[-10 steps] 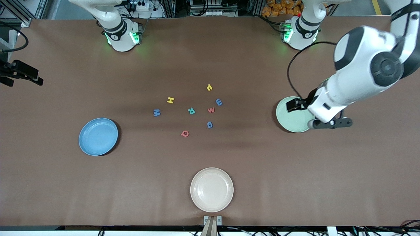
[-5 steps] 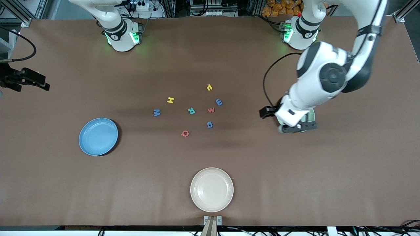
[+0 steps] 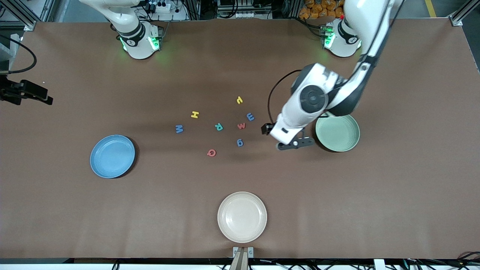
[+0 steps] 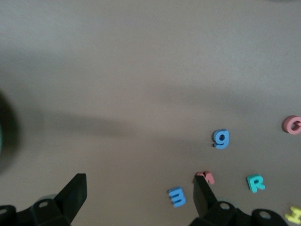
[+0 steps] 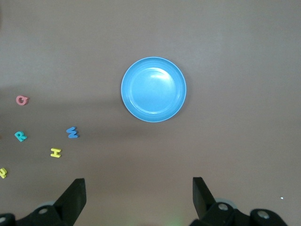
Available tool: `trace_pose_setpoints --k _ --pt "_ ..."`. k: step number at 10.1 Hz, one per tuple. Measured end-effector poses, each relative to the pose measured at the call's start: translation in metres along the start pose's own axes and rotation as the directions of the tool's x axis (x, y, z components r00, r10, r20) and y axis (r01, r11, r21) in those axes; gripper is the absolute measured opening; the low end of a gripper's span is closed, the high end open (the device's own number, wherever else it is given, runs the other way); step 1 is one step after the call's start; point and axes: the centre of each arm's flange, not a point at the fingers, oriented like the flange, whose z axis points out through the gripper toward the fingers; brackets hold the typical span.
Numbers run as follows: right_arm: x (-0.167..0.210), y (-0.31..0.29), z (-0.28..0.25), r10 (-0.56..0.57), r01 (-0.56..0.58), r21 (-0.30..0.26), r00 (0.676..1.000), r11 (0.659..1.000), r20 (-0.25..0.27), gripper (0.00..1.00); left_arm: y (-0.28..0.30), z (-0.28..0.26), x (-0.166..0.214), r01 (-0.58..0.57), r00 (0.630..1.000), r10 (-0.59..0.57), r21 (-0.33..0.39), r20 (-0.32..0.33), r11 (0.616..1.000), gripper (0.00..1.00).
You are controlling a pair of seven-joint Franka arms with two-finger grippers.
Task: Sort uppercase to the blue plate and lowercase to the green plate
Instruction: 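Move the left gripper over the blue lowercase m among the letters, then lower the left gripper and close it on the blue m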
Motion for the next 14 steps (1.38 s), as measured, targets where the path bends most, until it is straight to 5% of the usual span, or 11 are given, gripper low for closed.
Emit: trace_pose_setpoints --k 8,14 --pt "-0.004 0.03 0.01 0.053 -0.053 0.008 0.998 0.999 0.04 1.0 0.082 0.122 -0.1 0.051 0.997 -0.044 0.142 -0.058 0.988 1.0" --pt "-0.002 0.03 0.02 0.052 -0.053 0.009 0.997 0.999 0.058 1.0 0.078 0.17 -0.127 -0.048 0.999 0.05 0.217 -0.001 0.975 1.0"
